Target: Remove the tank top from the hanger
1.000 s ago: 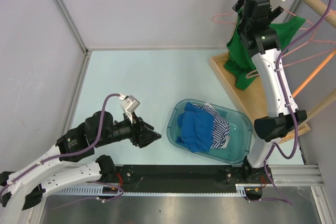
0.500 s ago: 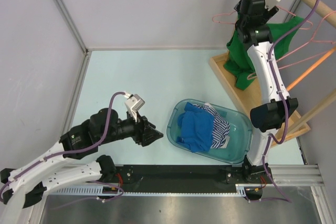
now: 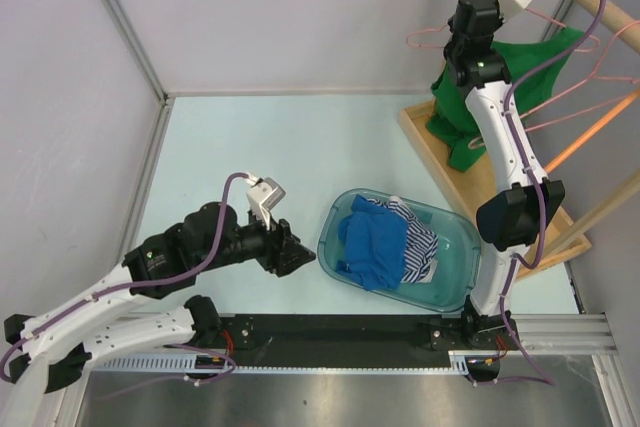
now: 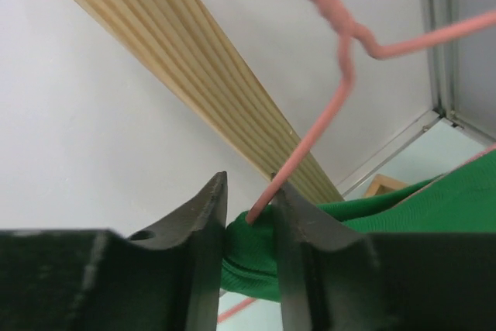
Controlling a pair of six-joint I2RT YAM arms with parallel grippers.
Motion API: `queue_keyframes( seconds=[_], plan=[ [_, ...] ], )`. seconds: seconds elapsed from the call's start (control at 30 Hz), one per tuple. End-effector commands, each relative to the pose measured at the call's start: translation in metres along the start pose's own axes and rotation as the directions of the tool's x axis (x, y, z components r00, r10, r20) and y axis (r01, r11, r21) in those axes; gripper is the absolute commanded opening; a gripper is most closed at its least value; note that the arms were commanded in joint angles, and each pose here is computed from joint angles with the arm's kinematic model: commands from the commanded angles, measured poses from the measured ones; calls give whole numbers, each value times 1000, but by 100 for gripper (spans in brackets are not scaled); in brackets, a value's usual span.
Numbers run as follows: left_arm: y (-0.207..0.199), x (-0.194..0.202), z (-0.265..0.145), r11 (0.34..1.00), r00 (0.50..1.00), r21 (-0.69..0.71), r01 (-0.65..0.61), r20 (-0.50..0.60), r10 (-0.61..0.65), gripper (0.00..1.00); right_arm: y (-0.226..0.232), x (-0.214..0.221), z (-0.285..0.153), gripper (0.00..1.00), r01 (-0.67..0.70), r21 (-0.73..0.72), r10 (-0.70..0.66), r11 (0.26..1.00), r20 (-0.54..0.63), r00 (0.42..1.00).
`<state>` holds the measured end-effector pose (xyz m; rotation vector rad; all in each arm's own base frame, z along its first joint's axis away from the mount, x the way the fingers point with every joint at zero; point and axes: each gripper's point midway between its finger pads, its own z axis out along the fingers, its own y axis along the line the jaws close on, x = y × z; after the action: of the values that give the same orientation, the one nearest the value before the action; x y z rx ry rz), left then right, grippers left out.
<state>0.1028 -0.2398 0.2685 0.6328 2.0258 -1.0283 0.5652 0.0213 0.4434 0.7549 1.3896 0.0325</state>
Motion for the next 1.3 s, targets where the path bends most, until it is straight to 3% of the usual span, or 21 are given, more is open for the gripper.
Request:
queue_keyframes(
  seconds=[0.0,0.1,0.23,0.43,0.6,0.83,0.97,1.13,1.23,1.27],
  plan=[
    [-11,-21,-9,999,998,30,-22,64,20,62,11,-44,-8,28,-140,-43,143,989,100,985],
    [-11,-23,-14,999,997,32,-16,79,13,62,12,-50,-10,20,-151,-47,155,987,108,982],
    [-10,-23,-17,1000,996,26,-14,84,12,62,14,-62,-22,19,-191,-77,199,979,107,974],
    [-13,-27,-19,999,996,31,-21,88,18,62,24,-85,-52,1,-261,-157,275,952,71,959],
    [-15,-31,-21,999,994,40,-20,105,16,62,29,-96,-86,0,-263,-207,279,942,51,959],
    [-19,-34,-24,998,993,56,-7,119,1,62,16,-78,-131,0,-314,-241,299,918,-96,949],
    [-16,-42,-30,999,987,35,4,158,-10,62,12,-44,-161,0,-311,-308,239,899,-249,939],
    [-4,-61,-45,997,964,-38,74,259,-61,62,58,-14,-211,0,-337,-561,62,756,-452,890],
    [13,-73,-59,983,931,-113,144,353,-96,62,97,1,-251,0,-365,-710,-91,602,-515,852],
    [17,-78,-65,978,919,-132,161,381,-100,62,115,-13,-272,0,-371,-775,-140,512,-502,854]
  ],
)
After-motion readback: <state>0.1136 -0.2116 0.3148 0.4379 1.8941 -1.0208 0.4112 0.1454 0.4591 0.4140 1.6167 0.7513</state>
